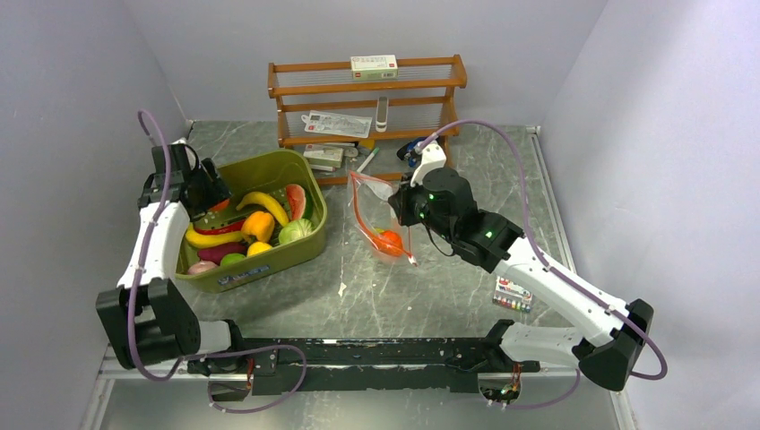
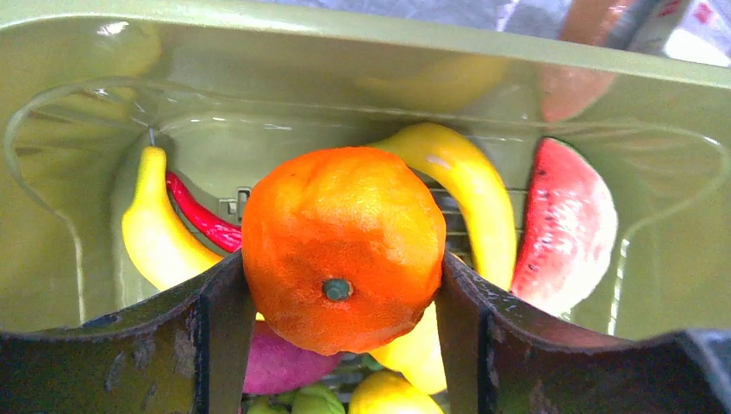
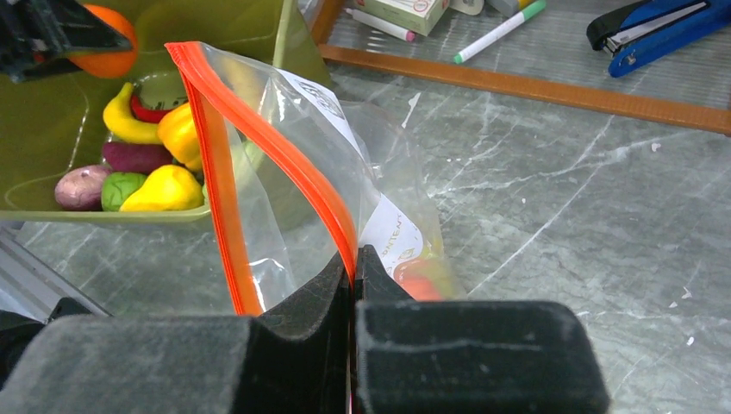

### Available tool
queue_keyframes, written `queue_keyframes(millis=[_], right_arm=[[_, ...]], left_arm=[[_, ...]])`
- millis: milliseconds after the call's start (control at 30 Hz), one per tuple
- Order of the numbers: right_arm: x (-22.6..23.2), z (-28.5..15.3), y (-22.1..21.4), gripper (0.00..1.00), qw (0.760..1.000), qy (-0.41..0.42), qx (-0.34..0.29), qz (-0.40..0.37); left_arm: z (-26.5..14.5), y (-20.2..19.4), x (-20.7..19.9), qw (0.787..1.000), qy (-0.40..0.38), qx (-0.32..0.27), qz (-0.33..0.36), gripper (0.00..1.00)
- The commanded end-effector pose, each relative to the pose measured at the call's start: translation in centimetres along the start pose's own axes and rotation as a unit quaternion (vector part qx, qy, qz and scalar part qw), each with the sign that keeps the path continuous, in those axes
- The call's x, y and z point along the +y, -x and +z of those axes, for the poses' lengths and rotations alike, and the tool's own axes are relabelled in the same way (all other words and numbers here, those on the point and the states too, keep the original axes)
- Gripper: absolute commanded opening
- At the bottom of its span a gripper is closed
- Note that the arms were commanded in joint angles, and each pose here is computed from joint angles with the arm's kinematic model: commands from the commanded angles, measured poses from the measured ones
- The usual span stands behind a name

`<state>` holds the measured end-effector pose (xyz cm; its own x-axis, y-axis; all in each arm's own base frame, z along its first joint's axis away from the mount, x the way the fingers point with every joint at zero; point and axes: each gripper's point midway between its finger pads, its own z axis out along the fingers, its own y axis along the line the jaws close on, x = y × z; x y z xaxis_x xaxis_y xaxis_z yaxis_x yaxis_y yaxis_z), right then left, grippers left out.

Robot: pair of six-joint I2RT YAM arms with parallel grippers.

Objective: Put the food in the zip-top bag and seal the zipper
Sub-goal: Pick up the fake vegetable from the bin.

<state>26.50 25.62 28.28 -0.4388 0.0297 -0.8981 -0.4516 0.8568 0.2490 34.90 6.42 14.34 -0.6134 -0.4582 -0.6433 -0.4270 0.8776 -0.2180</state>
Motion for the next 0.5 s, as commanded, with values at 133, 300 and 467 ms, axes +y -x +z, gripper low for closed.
queue_keyframes(millis=[133, 300, 467], right_arm=[[-0.9, 0.0, 0.0, 0.00, 1.000, -0.024, 0.008, -0.011], [-1.6, 0.2, -0.5, 0.00, 0.999, -0.042, 0.016, -0.013], [-1.0, 0.9, -1.1, 0.00, 0.999, -0.032, 0.030, -0.009]], left_arm=[[-5.8, 0.7, -4.5, 0.991, -0.127, -0.024, 0.022, 0.44], [-9.5, -0.2, -7.4, 0.974, -0.222, -0.028, 0.031, 0.44], [-12.6, -1.9, -10.1, 0.949, -0.311, -0.004, 0.045, 0.45]])
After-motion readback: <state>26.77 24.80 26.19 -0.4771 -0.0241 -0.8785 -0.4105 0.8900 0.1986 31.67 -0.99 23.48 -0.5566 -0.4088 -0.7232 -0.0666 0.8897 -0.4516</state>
